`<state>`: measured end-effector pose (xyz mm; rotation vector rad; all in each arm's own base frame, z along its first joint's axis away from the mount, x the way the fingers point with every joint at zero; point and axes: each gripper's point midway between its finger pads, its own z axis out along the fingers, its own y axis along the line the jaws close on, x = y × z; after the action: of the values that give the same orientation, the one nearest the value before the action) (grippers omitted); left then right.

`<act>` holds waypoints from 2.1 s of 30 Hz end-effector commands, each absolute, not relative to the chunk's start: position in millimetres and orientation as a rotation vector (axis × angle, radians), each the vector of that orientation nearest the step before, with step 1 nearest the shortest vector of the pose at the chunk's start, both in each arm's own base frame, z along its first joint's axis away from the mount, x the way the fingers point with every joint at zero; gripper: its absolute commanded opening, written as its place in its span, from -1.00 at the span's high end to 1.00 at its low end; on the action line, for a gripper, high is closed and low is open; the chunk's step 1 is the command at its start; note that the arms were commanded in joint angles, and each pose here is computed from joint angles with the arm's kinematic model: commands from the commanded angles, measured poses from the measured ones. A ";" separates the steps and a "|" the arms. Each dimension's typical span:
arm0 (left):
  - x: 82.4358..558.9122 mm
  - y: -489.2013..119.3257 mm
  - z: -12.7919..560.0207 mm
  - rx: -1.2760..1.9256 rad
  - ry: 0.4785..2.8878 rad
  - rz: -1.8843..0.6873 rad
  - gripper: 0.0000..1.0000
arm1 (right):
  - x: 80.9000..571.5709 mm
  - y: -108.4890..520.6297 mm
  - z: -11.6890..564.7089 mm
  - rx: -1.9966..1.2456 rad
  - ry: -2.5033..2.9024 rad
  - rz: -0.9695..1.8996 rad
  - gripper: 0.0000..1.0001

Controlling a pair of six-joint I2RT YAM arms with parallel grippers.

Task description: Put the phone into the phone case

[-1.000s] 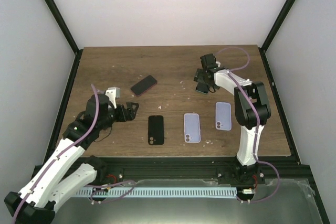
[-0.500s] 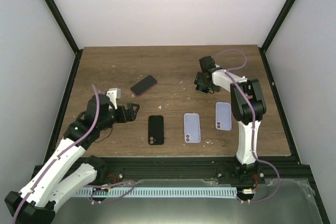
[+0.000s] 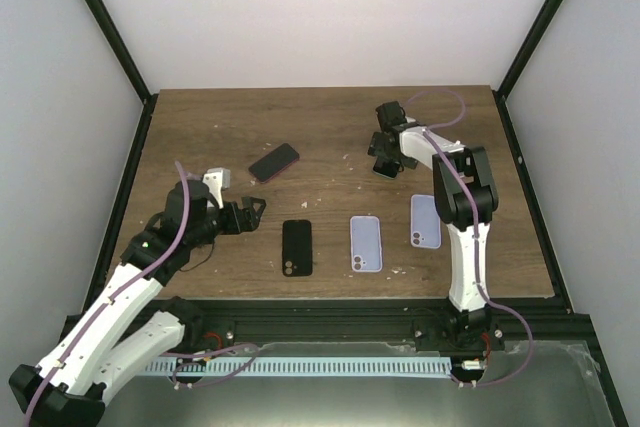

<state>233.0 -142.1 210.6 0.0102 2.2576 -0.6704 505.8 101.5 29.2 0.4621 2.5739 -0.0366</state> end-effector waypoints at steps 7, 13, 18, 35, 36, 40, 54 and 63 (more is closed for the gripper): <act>232.1 -144.2 205.4 0.021 2.261 -0.678 -0.92 | 502.7 91.4 17.2 0.446 2.622 -0.113 -0.72; 232.7 -145.8 203.0 0.029 2.264 -0.682 -0.92 | 492.4 102.1 15.3 0.322 2.649 -0.112 -0.59; 233.5 -146.6 199.6 0.026 2.276 -0.682 -0.92 | 472.7 122.6 13.9 0.172 2.678 -0.077 -0.56; 232.8 -172.1 148.5 -0.006 2.501 -0.787 -0.79 | 408.7 153.3 9.8 -0.011 2.773 0.031 -0.67; 232.3 -175.2 141.7 -0.015 2.525 -0.805 -0.77 | 406.8 153.5 9.2 -0.009 2.776 0.035 -0.68; 227.6 -188.6 115.6 -0.036 2.604 -0.893 -0.65 | 401.9 152.9 8.3 -0.009 2.782 0.031 -0.71; 221.9 -218.7 55.3 -0.105 2.737 -1.083 -0.41 | 408.7 148.2 16.1 -0.012 2.747 -0.022 -0.49; 222.6 -229.5 30.6 -0.169 2.771 -1.137 -0.36 | 398.6 149.2 48.9 0.012 2.718 0.028 -0.28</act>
<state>223.6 -217.7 37.8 -0.1436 2.7802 -1.0407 411.3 146.9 25.4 0.0071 2.7217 0.0079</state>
